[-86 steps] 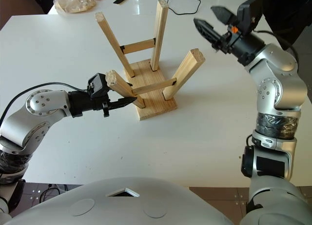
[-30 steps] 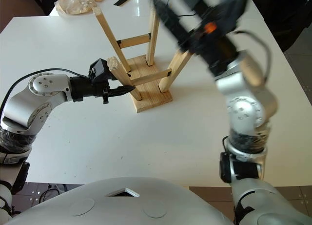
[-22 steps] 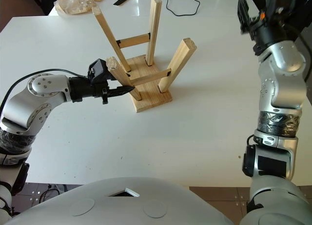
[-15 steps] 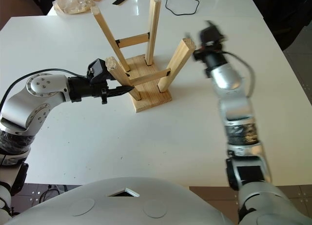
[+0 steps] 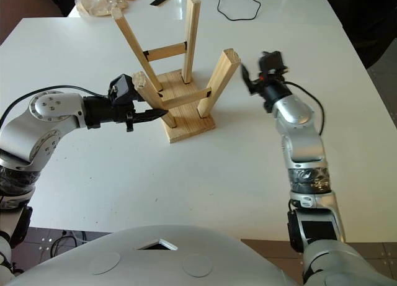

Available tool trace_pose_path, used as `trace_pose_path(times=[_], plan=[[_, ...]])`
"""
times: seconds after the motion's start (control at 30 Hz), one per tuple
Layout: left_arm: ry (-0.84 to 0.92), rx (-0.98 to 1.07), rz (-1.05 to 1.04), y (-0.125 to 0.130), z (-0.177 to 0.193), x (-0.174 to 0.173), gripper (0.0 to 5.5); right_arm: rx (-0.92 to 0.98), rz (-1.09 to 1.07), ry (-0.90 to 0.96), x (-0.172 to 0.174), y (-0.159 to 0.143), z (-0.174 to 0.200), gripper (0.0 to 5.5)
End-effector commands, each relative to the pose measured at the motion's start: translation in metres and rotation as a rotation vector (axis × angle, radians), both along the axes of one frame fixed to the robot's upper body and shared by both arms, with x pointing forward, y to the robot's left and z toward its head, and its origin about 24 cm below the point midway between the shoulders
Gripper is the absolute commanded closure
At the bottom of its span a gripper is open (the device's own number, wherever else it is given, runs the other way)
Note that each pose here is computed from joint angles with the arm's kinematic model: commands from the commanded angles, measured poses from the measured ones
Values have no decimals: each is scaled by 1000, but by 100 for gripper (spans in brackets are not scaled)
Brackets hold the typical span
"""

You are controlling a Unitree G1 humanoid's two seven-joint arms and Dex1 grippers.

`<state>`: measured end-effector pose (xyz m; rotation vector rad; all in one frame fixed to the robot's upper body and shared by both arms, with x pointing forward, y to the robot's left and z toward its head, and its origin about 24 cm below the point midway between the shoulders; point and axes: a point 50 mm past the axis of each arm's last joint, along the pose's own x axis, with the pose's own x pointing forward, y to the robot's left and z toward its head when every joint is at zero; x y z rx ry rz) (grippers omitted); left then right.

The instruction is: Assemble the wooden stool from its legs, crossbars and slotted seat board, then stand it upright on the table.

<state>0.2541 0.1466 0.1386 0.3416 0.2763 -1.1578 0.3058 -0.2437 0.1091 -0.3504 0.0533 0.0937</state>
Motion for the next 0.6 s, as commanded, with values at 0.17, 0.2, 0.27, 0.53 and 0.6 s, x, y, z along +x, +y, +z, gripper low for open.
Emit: trace_pose_path(times=[0.17,0.2,0.27,0.53,0.6], plan=[[258,131,49,8,-50,-14,345,539,593,5,-40,171,41,224],[260,130,37,6,-50,-14,345,714,830,35,-72,203,66,224],[258,124,28,3,-48,-15,345,823,1033,60,-96,213,92,224],[260,88,25,0,-47,-19,345,542,607,109,-47,150,46,224],[261,86,32,1,-46,-19,345,445,488,92,-36,132,37,224]])
